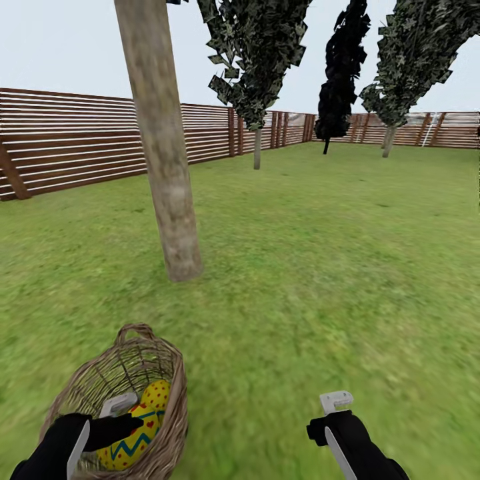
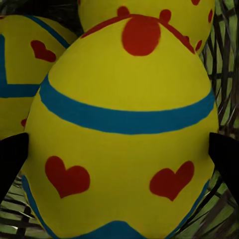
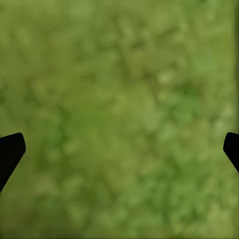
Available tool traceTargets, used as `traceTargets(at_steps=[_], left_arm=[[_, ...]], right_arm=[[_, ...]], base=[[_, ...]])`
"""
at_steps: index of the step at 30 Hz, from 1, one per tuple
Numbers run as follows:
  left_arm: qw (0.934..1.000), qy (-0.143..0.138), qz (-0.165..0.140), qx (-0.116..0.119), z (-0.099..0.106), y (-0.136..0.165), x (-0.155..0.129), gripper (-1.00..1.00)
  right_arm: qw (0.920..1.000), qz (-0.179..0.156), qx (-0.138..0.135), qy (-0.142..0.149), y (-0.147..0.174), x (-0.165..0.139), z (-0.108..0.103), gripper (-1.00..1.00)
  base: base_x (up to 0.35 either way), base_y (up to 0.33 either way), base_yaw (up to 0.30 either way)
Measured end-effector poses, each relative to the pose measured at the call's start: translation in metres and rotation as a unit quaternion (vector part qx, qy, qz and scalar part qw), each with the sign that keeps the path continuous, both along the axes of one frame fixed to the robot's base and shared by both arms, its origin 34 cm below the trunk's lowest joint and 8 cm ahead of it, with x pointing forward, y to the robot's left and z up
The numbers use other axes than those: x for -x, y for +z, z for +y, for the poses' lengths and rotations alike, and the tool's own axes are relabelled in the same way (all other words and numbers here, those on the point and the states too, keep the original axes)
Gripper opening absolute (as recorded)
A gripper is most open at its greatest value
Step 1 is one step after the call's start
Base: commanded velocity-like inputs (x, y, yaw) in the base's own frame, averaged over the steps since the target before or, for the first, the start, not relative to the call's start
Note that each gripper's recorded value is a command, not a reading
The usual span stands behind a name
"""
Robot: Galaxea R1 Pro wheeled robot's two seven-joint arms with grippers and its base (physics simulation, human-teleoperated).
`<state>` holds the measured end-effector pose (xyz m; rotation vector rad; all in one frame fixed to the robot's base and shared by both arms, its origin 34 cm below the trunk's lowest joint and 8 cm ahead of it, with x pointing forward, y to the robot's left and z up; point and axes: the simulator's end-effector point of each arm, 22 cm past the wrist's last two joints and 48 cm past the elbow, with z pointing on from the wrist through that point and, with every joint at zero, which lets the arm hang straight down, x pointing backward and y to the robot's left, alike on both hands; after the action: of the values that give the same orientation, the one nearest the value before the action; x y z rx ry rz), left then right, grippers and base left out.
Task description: Take the three Easter eggs out of the wicker basket on the lawn in the garden, then place them on the lawn next to a single tree (choose any tree) so that all three eggs are next to the same tree and none are left in the basket.
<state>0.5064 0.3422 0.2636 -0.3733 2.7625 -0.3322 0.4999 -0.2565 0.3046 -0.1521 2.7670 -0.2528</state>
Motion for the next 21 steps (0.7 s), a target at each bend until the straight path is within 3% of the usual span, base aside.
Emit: traceTargets(at_steps=[8,21], left_arm=[[0.9999,-0.001,-0.016,0.000,0.000,0.015,-0.008,-1.00],[0.9999,0.001,-0.015,0.001,0.000,0.015,-0.007,-1.00]], right_arm=[[0.9999,-0.017,0.000,-0.001,0.015,-0.007,-0.001,1.00],[0.9999,-0.015,-0.004,0.001,0.014,-0.006,-0.001,1.00]], base=[[0.000,0.000,0.000],[0.000,0.000,0.000]])
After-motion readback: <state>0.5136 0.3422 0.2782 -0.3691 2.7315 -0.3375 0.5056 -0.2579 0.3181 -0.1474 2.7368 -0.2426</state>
